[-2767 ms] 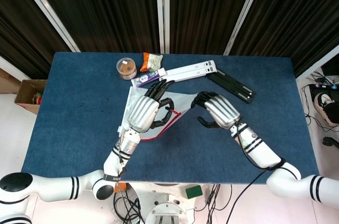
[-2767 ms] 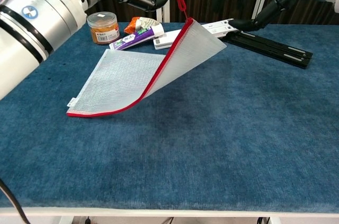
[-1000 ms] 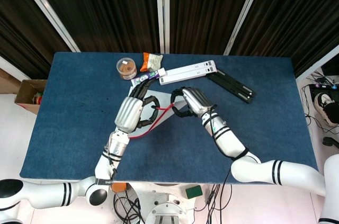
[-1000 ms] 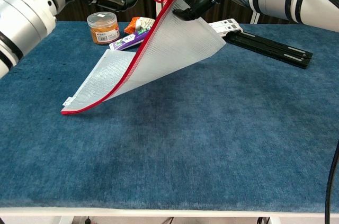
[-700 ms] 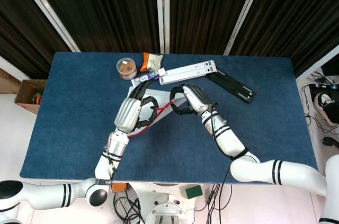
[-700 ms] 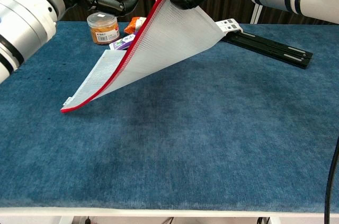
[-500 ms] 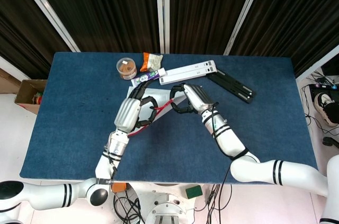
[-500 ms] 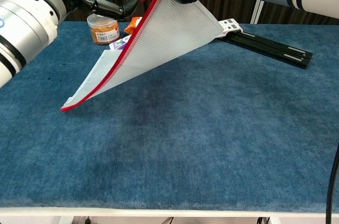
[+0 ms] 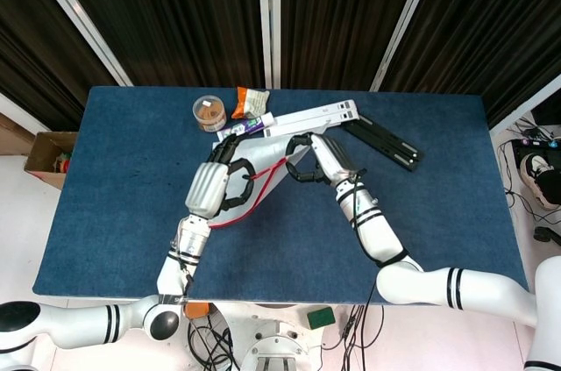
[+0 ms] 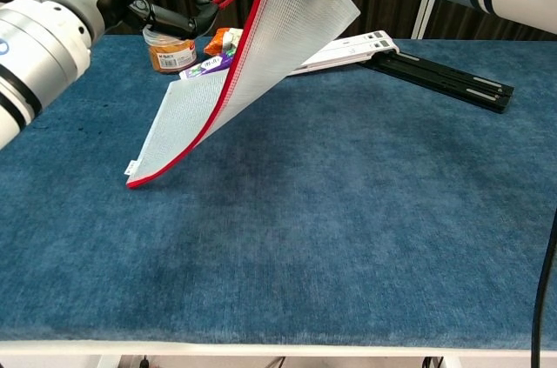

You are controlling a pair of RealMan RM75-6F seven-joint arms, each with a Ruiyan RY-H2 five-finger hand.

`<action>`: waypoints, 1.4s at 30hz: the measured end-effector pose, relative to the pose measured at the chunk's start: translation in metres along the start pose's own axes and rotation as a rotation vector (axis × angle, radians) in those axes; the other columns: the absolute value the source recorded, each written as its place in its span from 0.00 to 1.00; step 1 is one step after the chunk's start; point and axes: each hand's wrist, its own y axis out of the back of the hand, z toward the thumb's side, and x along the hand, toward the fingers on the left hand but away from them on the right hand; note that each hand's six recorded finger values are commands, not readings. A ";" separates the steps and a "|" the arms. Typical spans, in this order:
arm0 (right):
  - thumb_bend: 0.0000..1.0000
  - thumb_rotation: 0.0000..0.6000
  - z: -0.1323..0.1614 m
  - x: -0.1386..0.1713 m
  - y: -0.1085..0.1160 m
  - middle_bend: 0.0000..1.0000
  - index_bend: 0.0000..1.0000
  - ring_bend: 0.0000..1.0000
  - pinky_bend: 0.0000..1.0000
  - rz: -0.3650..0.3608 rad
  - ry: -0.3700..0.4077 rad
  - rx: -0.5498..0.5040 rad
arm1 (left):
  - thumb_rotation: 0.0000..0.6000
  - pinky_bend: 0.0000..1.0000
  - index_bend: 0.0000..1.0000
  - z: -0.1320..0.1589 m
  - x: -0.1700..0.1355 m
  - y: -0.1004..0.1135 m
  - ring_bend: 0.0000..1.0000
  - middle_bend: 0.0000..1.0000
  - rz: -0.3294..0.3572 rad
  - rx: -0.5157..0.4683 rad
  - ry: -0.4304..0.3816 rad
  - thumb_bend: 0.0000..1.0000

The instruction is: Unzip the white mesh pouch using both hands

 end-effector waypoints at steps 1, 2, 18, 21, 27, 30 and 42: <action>0.36 1.00 0.000 0.000 0.000 0.52 0.82 0.30 0.31 -0.006 -0.003 -0.006 | 1.00 0.12 0.70 0.000 0.000 0.000 0.00 0.08 0.003 0.005 0.001 0.51; 0.36 1.00 0.000 0.001 -0.001 0.52 0.82 0.30 0.31 -0.011 -0.006 -0.011 | 1.00 0.12 0.70 -0.001 0.001 0.001 0.00 0.08 0.005 0.008 0.003 0.51; 0.36 1.00 0.006 0.012 -0.002 0.52 0.83 0.30 0.35 -0.142 0.011 -0.133 | 1.00 0.12 0.70 -0.007 -0.001 0.006 0.00 0.08 -0.003 0.034 0.021 0.51; 0.36 1.00 0.006 0.014 -0.003 0.52 0.83 0.30 0.35 -0.145 0.021 -0.150 | 1.00 0.12 0.70 -0.010 -0.002 0.006 0.00 0.08 -0.003 0.036 0.027 0.51; 0.36 1.00 0.008 0.015 -0.001 0.52 0.83 0.30 0.36 -0.173 0.036 -0.172 | 1.00 0.12 0.70 -0.015 -0.003 0.008 0.00 0.08 -0.002 0.047 0.037 0.51; 0.36 1.00 0.009 0.016 0.002 0.52 0.83 0.30 0.36 -0.188 0.045 -0.178 | 1.00 0.12 0.70 -0.018 -0.006 0.009 0.00 0.08 -0.001 0.052 0.042 0.51; 0.36 1.00 0.004 0.024 0.020 0.52 0.83 0.30 0.36 -0.215 0.056 -0.192 | 1.00 0.12 0.70 -0.048 -0.020 0.011 0.00 0.08 -0.001 0.098 0.088 0.51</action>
